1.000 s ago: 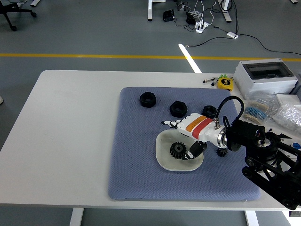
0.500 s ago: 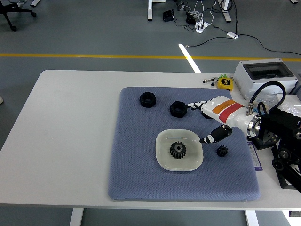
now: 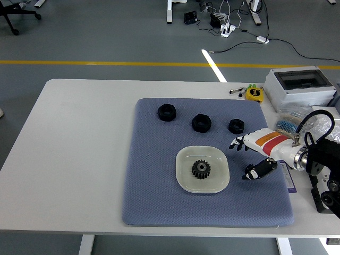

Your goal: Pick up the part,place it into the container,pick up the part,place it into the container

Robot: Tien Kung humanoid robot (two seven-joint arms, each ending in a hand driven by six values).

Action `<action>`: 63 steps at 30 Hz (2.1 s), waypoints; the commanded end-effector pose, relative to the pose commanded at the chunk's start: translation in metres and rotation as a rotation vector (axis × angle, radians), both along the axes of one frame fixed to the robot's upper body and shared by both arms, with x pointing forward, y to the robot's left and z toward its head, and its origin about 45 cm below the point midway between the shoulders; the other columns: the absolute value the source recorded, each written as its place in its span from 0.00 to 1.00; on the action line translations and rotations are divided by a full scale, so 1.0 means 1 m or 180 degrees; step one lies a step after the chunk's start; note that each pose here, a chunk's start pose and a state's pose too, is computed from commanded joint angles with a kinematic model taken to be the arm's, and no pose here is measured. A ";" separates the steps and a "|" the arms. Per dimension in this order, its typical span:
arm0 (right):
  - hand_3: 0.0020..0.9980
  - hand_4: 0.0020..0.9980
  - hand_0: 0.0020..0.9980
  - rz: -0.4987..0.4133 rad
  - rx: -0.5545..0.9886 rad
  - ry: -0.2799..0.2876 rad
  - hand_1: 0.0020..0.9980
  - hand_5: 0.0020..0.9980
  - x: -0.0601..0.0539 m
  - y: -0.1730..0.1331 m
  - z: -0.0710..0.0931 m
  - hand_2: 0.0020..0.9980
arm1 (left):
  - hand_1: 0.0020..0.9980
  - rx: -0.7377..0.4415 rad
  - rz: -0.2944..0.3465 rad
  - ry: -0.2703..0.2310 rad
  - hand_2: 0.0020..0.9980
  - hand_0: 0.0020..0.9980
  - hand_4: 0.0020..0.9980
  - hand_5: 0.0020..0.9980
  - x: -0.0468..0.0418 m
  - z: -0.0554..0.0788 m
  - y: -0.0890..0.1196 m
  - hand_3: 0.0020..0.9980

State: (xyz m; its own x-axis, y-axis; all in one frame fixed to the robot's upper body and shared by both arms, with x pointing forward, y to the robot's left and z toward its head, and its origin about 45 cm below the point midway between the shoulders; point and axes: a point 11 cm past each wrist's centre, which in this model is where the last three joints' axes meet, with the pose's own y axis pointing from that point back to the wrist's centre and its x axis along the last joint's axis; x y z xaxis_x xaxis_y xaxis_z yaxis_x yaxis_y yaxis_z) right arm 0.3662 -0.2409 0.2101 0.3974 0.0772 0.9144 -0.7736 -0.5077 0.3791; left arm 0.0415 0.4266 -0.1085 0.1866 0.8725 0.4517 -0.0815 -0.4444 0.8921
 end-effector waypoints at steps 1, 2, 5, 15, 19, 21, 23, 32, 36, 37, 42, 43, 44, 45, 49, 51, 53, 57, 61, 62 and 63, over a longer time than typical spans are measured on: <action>0.76 1.00 0.39 -0.0010 0.0008 0.0023 0.52 0.22 0.000 0.000 -0.003 0.61 | 0.61 -0.0001 0.0001 0.0002 0.68 0.72 0.69 0.64 -0.0002 0.000 0.000 0.59; 0.74 1.00 0.38 -0.0021 0.0016 0.0039 0.50 0.21 0.000 -0.001 -0.005 0.59 | 0.61 -0.0002 0.0001 0.0003 0.68 0.72 0.69 0.64 -0.0003 0.000 0.000 0.59; 0.74 1.00 0.38 -0.0092 0.0034 0.0088 0.50 0.21 0.002 -0.005 -0.013 0.59 | 0.61 -0.0003 -0.0009 0.0009 0.68 0.72 0.69 0.64 -0.0005 0.000 0.000 0.59; 0.62 0.93 0.36 -0.0274 0.0041 0.0195 0.47 0.17 0.006 -0.019 -0.029 0.53 | 0.61 -0.0004 -0.0013 0.0000 0.68 0.72 0.68 0.64 0.0005 0.000 0.000 0.59; 0.62 0.93 0.36 -0.0336 0.0060 0.0191 0.47 0.17 0.008 -0.024 -0.029 0.53 | 0.61 -0.0005 -0.0013 -0.0010 0.68 0.72 0.68 0.64 0.0018 0.000 0.000 0.59; 0.55 0.84 0.34 -0.0365 0.0060 0.0199 0.45 0.13 0.009 -0.026 -0.031 0.51 | 0.62 -0.0006 -0.0012 -0.0014 0.68 0.72 0.68 0.64 0.0022 0.000 0.000 0.59; 0.55 0.84 0.34 -0.0398 0.0058 0.0216 0.45 0.13 0.009 -0.029 -0.032 0.51 | 0.62 -0.0007 -0.0008 -0.0017 0.68 0.72 0.68 0.64 0.0024 0.000 0.000 0.59; 0.50 0.72 0.33 -0.0425 0.0058 0.0261 0.42 0.11 0.009 -0.031 -0.038 0.48 | 0.61 -0.0009 -0.0008 -0.0026 0.68 0.72 0.68 0.64 0.0037 0.000 -0.001 0.59; 0.50 0.72 0.33 -0.0432 0.0076 0.0275 0.42 0.11 0.009 -0.031 -0.038 0.48 | 0.61 -0.0007 -0.0007 -0.0031 0.68 0.72 0.68 0.64 0.0039 0.000 0.000 0.59; 0.50 0.72 0.33 -0.0436 0.0086 0.0274 0.42 0.11 0.009 -0.031 -0.037 0.48 | 0.61 -0.0006 -0.0009 -0.0031 0.68 0.72 0.68 0.64 0.0041 0.000 0.000 0.59; 0.49 0.71 0.32 -0.0445 0.0114 0.0270 0.41 0.10 0.009 -0.031 -0.036 0.46 | 0.61 -0.0003 -0.0011 -0.0033 0.68 0.72 0.68 0.64 0.0043 0.001 0.000 0.58; 0.49 0.71 0.32 -0.0446 0.0119 0.0268 0.41 0.10 0.009 -0.031 -0.036 0.46 | 0.61 -0.0003 -0.0012 -0.0033 0.68 0.72 0.68 0.64 0.0044 0.001 0.000 0.58; 0.49 0.72 0.28 -0.0445 0.0127 0.0260 0.39 0.07 0.009 -0.031 -0.035 0.44 | 0.61 -0.0003 -0.0012 -0.0033 0.68 0.72 0.68 0.64 0.0046 0.001 0.000 0.59; 0.49 0.72 0.28 -0.0445 0.0134 0.0250 0.39 0.07 0.009 -0.031 -0.034 0.44 | 0.61 -0.0003 -0.0013 -0.0034 0.68 0.72 0.68 0.64 0.0047 0.001 0.000 0.59; 0.49 0.72 0.28 -0.0442 0.0163 0.0181 0.39 0.07 0.010 -0.029 -0.028 0.44 | 0.61 -0.0004 -0.0013 -0.0037 0.68 0.72 0.68 0.64 0.0052 0.001 0.000 0.59; 0.49 0.72 0.26 -0.0435 0.0165 0.0138 0.38 0.07 0.010 -0.028 -0.024 0.43 | 0.61 -0.0004 -0.0012 -0.0037 0.68 0.72 0.68 0.64 0.0053 0.001 0.000 0.59; 0.49 0.72 0.26 -0.0403 0.0166 0.0071 0.38 0.07 0.010 -0.025 -0.017 0.43 | 0.61 -0.0004 -0.0010 -0.0039 0.68 0.72 0.68 0.64 0.0052 0.001 0.000 0.59; 0.49 0.72 0.26 -0.0306 0.0192 -0.0070 0.38 0.07 0.010 -0.014 -0.003 0.43 | 0.61 -0.0003 -0.0011 -0.0039 0.68 0.72 0.68 0.64 0.0053 0.001 0.000 0.59; 0.49 0.72 0.26 -0.0131 0.0219 -0.0216 0.38 0.07 0.006 0.004 0.015 0.43 | 0.61 0.0000 -0.0009 -0.0042 0.68 0.72 0.68 0.64 0.0052 0.001 0.001 0.59; 0.49 0.73 0.26 -0.0095 0.0227 -0.0235 0.38 0.06 0.005 0.008 0.017 0.43 | 0.61 0.0001 -0.0009 -0.0042 0.68 0.72 0.68 0.64 0.0052 0.001 0.001 0.59; 0.49 0.73 0.26 -0.0042 0.0237 -0.0262 0.38 0.06 0.004 0.013 0.021 0.43 | 0.61 0.0002 -0.0010 -0.0043 0.68 0.72 0.68 0.64 0.0052 0.001 0.001 0.59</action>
State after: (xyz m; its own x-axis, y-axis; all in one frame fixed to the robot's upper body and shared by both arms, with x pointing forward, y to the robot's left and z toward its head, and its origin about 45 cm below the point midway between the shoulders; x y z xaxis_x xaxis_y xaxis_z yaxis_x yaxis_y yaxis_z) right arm 0.3705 -0.2275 0.2309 0.3213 0.0031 0.9470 -0.8074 -0.5217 0.2756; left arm 0.0467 0.4274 -0.1076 0.1831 0.8716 0.4548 -0.0948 -0.4448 0.8906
